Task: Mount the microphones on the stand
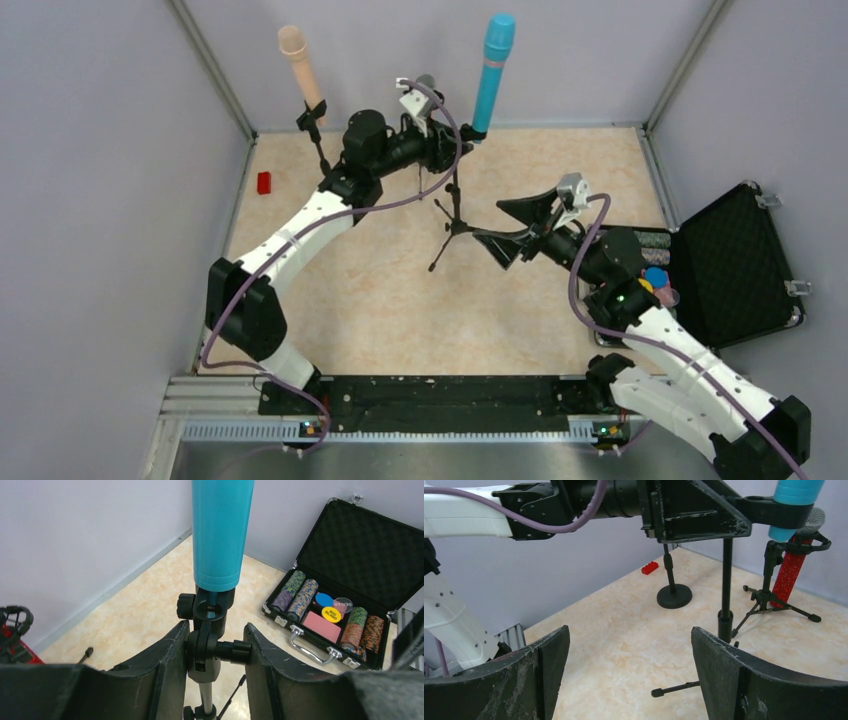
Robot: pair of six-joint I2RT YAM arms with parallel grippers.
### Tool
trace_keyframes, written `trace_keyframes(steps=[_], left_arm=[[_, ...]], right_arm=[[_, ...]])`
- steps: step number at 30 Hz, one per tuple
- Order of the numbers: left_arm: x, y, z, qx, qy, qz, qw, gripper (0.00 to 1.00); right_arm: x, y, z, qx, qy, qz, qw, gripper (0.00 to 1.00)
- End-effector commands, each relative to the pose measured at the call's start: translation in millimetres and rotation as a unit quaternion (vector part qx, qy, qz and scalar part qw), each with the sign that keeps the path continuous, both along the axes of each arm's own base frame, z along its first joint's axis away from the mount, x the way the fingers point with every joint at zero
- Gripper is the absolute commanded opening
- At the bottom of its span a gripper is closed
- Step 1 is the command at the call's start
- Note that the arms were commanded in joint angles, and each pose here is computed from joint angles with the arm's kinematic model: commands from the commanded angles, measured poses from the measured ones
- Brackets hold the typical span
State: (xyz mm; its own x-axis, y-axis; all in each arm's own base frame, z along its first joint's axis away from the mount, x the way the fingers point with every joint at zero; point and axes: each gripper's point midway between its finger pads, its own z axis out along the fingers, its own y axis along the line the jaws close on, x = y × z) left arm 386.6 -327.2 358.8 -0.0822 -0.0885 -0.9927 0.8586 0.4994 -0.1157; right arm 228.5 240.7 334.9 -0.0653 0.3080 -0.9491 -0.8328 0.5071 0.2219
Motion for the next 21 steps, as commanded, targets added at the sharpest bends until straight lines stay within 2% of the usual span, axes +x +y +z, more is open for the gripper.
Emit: trace_keyframes(steps=[1,11,21], left_arm=[[6.1,-9.8,82.1,-0.058,-0.125,-0.02,0.99,0.0],[48.5,-37.9,77.2,-0.049,-0.159,-0.034,0.985,0.0],[74.8,-55.5,62.6,-0.046,-0.197,-0.042,0.978,0.0]], right_arm=[[-5.0,-5.9,28.1,0.014,-0.032,-0.004,0.999,0.88],[-2.4,-10.7,29.8,0.009,-0.039,-0.021,0.999,0.88],[2.7,-8.9,18.1,-0.006,-0.031,-0.024,0.999,0.88]])
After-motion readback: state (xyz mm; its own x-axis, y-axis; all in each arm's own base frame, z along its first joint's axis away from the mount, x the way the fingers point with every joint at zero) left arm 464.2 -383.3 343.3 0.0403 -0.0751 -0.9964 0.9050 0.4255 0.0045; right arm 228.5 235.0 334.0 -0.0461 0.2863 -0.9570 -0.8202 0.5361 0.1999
